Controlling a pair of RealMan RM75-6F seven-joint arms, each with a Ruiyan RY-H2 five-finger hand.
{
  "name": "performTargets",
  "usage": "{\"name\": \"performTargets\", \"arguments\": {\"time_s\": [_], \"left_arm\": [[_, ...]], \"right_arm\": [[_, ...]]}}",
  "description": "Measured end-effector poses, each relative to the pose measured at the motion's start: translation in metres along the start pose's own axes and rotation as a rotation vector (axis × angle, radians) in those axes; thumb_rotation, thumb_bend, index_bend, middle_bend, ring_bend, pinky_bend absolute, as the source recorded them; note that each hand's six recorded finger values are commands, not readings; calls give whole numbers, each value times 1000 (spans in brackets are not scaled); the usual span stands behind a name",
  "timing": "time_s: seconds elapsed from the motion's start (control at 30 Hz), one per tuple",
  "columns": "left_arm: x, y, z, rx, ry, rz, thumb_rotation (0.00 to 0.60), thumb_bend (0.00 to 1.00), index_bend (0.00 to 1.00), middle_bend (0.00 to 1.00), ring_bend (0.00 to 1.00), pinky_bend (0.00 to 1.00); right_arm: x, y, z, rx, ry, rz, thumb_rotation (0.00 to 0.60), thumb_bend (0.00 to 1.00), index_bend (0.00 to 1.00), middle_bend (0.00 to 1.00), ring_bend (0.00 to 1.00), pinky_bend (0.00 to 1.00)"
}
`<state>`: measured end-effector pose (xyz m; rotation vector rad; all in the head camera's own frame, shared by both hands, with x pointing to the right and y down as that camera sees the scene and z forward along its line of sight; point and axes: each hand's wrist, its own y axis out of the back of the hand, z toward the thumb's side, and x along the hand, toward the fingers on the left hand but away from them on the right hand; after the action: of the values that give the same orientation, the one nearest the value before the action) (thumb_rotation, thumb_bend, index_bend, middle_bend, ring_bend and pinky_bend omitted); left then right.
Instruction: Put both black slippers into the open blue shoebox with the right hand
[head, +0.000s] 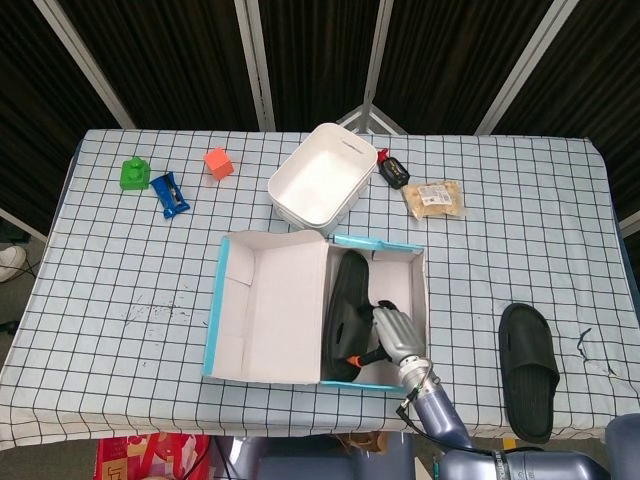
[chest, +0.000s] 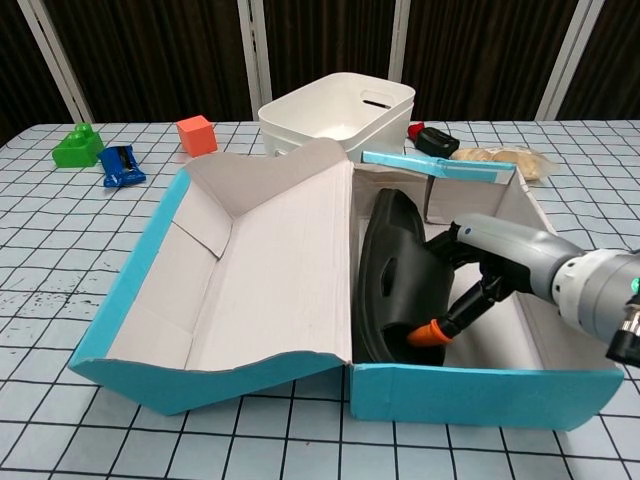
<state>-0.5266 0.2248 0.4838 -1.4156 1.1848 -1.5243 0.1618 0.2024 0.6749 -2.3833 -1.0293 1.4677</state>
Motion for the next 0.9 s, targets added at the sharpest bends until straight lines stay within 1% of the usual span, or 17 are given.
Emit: {"name": "performTargets", "arguments": {"time_s": [0.07,0.17,0.27,0.37,0.43,0.6,0.9], "left_arm": [[0,0,0,0,-1,-1,600,370,28,0,0,30],[0,-1,1,0,-3,-2,600,370,28,0,0,30],[0,0,0,-1,-2,-3,600,370,28,0,0,30],[0,0,0,-3,-3,-3,600,370,28,0,0,30],[0,0,0,-2,-3,-4,600,369,28,0,0,30],[0,-1,0,-1,-3,-5,600,370,28,0,0,30],[0,-1,0,0,0,-9,600,370,28,0,0,30]], "right_arm": [[1,0,4,-7,12,11,600,271,379,332,277,92],[2,2,9,-1,25,18,600,270,209,302,242,87],[4,2,15,3,36,27,600,271,95,263,206,78],[4,5,19,4,37,27,600,270,19,226,179,73],[4,6,20,6,35,23,600,270,0,207,168,73],[4,8,21,23,23,19,600,270,0,164,142,61],[6,13,23,55,7,19,600,270,0,158,136,61]]}}
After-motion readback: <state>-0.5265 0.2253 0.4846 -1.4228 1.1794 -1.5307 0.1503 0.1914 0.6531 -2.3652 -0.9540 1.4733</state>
